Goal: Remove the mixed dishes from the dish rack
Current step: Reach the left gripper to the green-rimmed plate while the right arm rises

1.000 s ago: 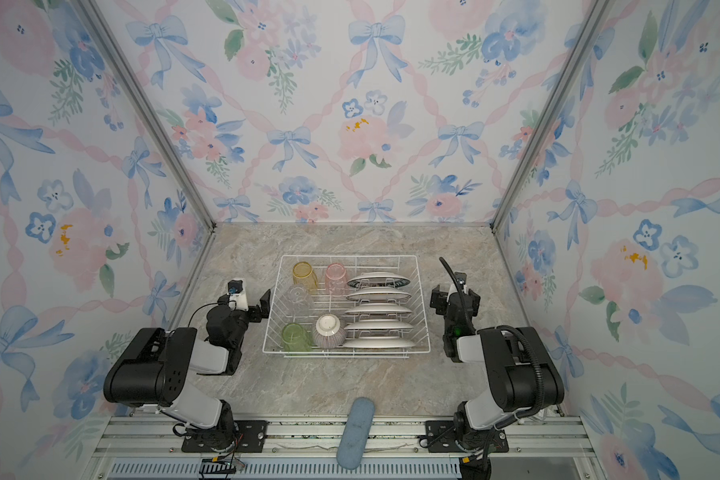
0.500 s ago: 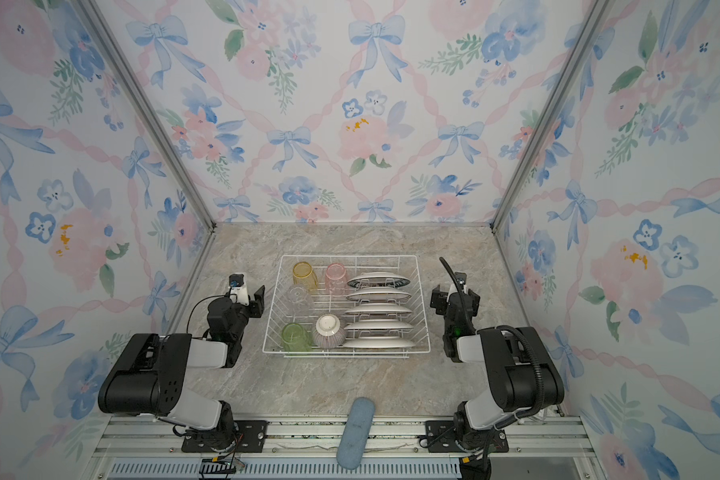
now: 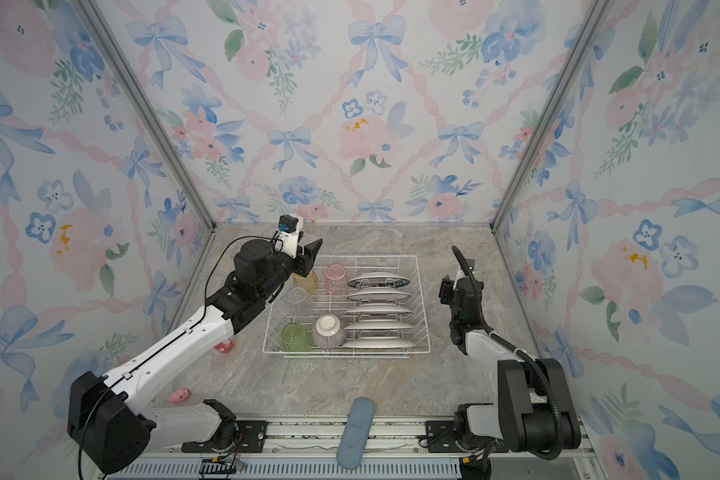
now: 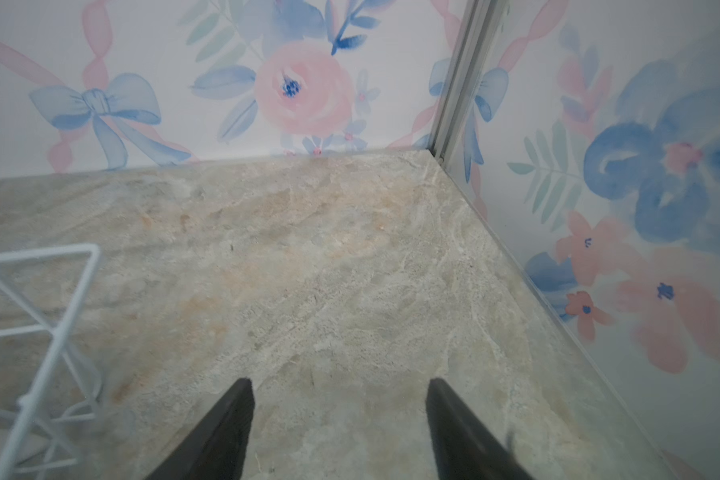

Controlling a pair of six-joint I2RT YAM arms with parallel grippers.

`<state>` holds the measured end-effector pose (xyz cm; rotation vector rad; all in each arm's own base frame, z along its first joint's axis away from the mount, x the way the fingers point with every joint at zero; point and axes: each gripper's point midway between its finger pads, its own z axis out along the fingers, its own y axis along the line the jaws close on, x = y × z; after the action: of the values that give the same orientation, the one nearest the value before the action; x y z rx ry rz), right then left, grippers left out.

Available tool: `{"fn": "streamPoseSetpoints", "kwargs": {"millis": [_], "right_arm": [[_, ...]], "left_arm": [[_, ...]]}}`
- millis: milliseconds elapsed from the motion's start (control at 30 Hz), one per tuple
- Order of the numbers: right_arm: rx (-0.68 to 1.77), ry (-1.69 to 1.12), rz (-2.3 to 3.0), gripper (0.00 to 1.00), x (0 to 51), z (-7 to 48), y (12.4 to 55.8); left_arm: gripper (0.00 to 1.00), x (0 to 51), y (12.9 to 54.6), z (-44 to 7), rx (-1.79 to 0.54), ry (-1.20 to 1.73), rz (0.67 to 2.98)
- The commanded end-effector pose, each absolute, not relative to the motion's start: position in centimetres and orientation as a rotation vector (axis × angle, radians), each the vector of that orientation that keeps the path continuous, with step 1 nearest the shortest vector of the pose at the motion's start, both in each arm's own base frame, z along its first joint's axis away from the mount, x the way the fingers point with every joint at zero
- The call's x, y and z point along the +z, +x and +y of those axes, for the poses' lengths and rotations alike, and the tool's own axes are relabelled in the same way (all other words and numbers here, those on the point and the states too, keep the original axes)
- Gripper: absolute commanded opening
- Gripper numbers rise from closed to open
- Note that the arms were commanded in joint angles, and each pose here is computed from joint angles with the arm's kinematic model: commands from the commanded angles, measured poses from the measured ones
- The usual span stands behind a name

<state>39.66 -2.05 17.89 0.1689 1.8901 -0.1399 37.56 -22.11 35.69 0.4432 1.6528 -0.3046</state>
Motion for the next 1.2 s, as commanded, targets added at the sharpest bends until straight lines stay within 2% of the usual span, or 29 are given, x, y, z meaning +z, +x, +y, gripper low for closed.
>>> {"fn": "streamPoseSetpoints", "kwargs": {"millis": [0, 167, 267, 300, 533, 600, 700, 900, 1167], "right_arm": [[0.028, 0.170, 2.054, 0.65, 21.0, -0.1, 37.2], [0.314, 0.064, 2.152, 0.65, 25.3, 4.9, 32.4], [0.351, 0.013, 2.183, 0.66, 26.7, 6.0, 30.0], [0.365, 0.004, 2.182, 0.67, 27.1, 6.2, 29.6], [0.410, -0.005, 2.172, 0.69, 28.3, 7.2, 29.7], [0.416, -0.015, 2.189, 0.69, 28.2, 7.5, 29.9], [0.427, -0.038, 2.198, 0.69, 28.3, 7.9, 29.8], [0.425, -0.047, 2.177, 0.70, 29.1, 7.9, 29.4], [0.424, -0.042, 2.167, 0.72, 29.7, 7.8, 29.3]], "left_arm": [[0.51, 34.8, 35.8, -24.4, -0.302, 0.642, 1.758], [0.43, 35.7, 34.3, -27.5, -0.361, 0.832, 1.778], [0.24, 34.7, 34.4, -28.6, -0.350, 0.914, 1.791], [0.22, 34.2, 34.5, -29.1, -0.333, 0.947, 1.789], [0.25, 30.7, 35.0, -33.2, -0.057, 1.210, 1.703], [0.27, 30.2, 35.3, -34.3, -0.062, 1.240, 1.692], [0.35, 29.7, 36.3, -35.5, -0.033, 1.266, 1.682], [0.37, 27.7, 38.1, -37.4, 0.046, 1.338, 1.690], [0.43, 26.3, 37.6, -39.0, 0.026, 1.473, 1.659]]}}
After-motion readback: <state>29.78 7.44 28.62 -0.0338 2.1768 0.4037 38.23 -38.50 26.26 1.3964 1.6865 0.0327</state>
